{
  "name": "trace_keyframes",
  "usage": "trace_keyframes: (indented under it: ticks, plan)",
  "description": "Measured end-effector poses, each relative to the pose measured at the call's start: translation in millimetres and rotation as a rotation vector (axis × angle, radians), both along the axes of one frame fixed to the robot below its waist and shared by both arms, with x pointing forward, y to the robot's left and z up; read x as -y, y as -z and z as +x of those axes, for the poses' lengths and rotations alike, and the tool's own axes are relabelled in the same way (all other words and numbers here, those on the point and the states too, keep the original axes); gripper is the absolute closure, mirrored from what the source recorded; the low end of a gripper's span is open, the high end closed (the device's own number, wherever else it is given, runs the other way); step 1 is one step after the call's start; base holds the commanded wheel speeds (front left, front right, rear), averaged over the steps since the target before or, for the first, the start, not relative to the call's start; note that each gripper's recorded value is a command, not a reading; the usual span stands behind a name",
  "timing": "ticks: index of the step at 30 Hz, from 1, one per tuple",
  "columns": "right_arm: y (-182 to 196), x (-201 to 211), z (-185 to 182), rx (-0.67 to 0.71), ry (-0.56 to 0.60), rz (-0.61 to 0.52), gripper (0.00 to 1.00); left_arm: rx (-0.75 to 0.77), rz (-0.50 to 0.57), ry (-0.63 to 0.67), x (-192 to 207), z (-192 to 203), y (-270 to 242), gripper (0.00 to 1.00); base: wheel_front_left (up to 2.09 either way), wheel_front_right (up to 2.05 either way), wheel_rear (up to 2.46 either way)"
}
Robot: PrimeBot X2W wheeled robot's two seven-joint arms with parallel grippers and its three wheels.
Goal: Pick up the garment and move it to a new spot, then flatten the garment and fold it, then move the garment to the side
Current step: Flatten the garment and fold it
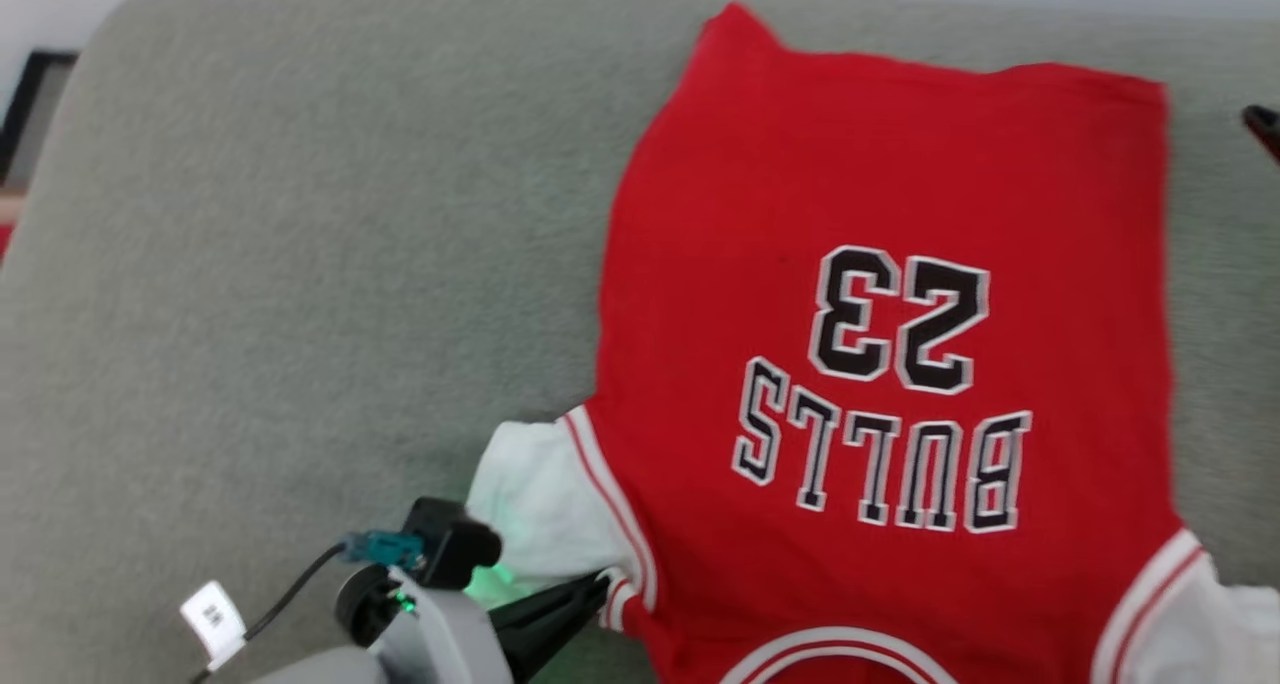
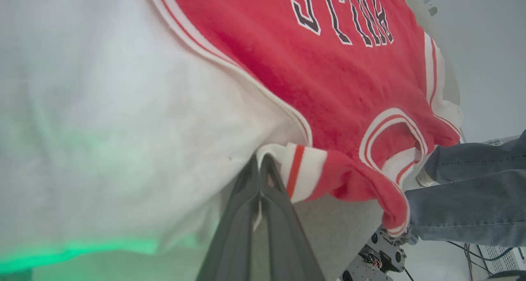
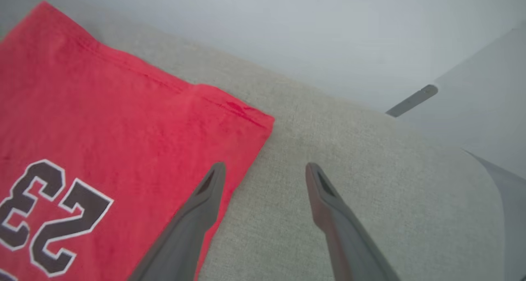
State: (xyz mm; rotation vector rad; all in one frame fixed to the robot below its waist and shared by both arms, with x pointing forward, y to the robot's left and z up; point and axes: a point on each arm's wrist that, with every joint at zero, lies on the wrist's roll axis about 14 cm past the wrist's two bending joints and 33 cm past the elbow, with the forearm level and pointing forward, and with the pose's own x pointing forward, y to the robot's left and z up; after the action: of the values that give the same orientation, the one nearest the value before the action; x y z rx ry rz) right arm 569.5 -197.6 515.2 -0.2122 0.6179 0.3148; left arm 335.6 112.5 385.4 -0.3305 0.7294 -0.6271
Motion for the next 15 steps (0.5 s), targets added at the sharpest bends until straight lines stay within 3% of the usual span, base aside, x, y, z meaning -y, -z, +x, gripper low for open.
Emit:
trace_keyframes:
  ticks: [8, 15]
  plan:
    - [66, 1, 37, -0.267, 0.092, -0.070, 0.00, -0.019, -0.002, -0.022, -3, 1, 9, 1.00, 0.00, 0.00, 0.00]
    - [120, -10, 44, -0.467, 0.119, -0.084, 0.00, -0.038, -0.011, -0.043, -7, 5, 16, 1.00, 0.00, 0.00, 0.00]
